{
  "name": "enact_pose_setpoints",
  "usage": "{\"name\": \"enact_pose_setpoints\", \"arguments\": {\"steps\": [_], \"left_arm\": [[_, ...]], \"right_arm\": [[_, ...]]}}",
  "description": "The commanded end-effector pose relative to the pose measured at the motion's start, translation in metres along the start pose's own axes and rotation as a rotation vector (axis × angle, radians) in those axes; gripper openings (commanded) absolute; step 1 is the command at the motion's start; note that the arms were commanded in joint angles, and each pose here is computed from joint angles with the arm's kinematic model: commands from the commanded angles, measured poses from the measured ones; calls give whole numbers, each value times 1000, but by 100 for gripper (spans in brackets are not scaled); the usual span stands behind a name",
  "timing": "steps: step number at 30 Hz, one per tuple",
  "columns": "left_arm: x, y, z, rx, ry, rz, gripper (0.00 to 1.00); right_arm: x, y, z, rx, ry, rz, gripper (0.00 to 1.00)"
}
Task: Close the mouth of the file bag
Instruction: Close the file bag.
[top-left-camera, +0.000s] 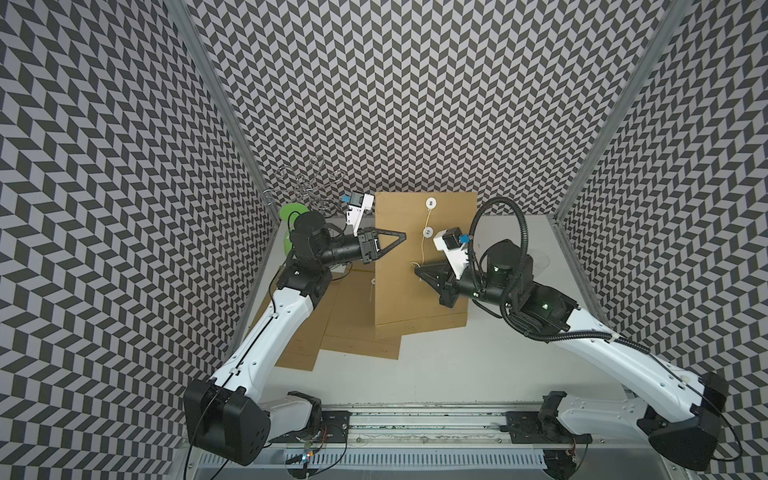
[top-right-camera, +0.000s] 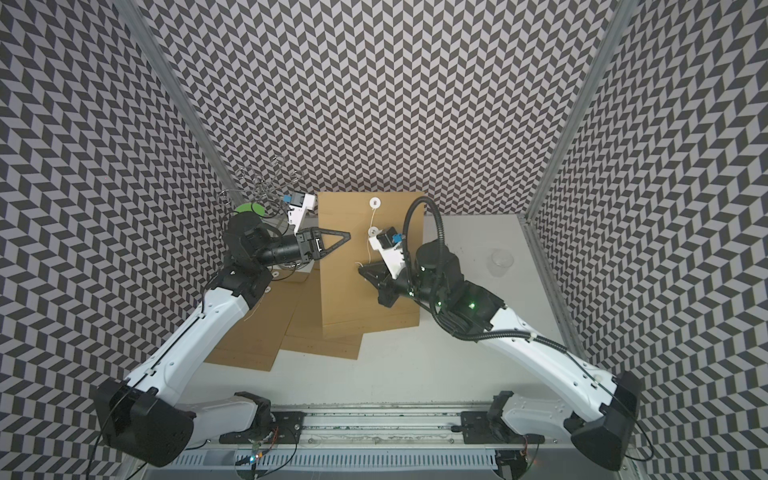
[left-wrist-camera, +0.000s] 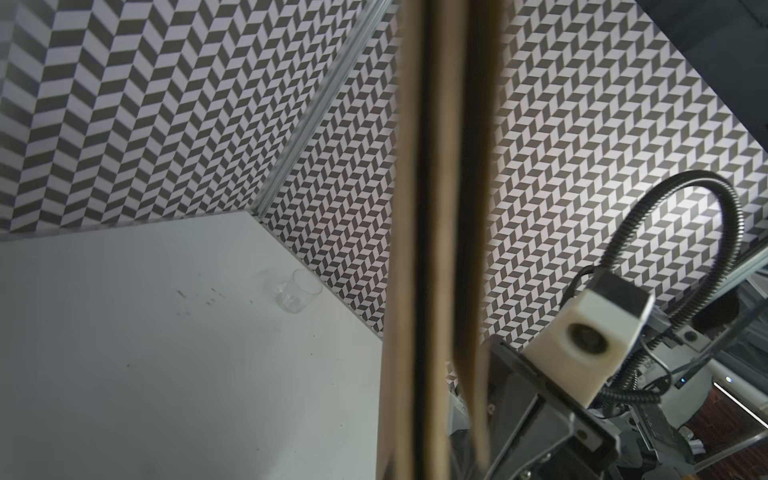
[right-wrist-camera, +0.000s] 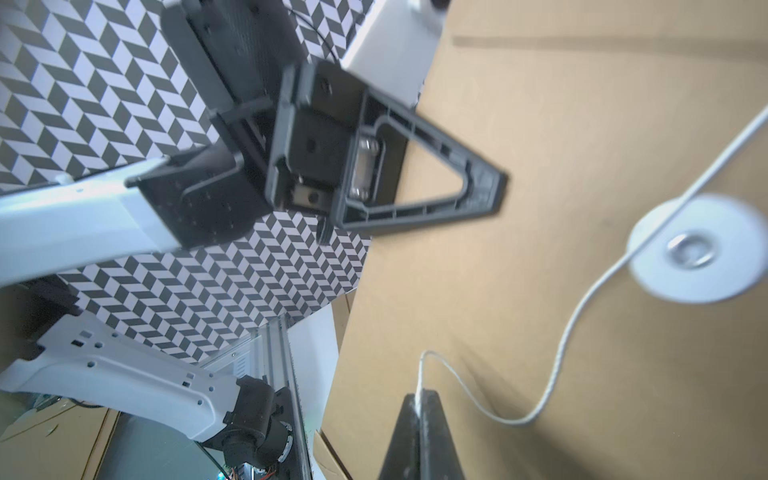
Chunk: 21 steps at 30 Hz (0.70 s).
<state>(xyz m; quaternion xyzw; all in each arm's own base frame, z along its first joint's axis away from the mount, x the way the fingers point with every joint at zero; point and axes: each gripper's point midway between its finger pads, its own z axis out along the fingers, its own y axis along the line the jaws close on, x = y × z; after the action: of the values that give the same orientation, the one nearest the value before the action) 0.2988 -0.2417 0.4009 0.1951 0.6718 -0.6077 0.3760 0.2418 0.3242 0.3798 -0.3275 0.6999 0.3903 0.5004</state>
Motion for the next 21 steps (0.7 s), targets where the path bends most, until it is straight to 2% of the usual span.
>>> {"name": "enact_pose_setpoints", "arguments": {"steps": [1, 9, 15, 21], "left_arm": [[-4, 15, -2, -48, -62, -106, 0], [11, 37, -1, -57, -84, -215, 0], [32, 52, 3, -52, -70, -281, 0], [42, 49, 7, -31, -57, -292, 0]], "right_arm": [[-3, -16, -5, 49, 42, 24, 0], [-24, -43, 7, 202, 140, 2, 0], [-48, -33, 25, 148, 111, 1, 0], [-66, -27, 44, 129, 90, -5, 0]]}}
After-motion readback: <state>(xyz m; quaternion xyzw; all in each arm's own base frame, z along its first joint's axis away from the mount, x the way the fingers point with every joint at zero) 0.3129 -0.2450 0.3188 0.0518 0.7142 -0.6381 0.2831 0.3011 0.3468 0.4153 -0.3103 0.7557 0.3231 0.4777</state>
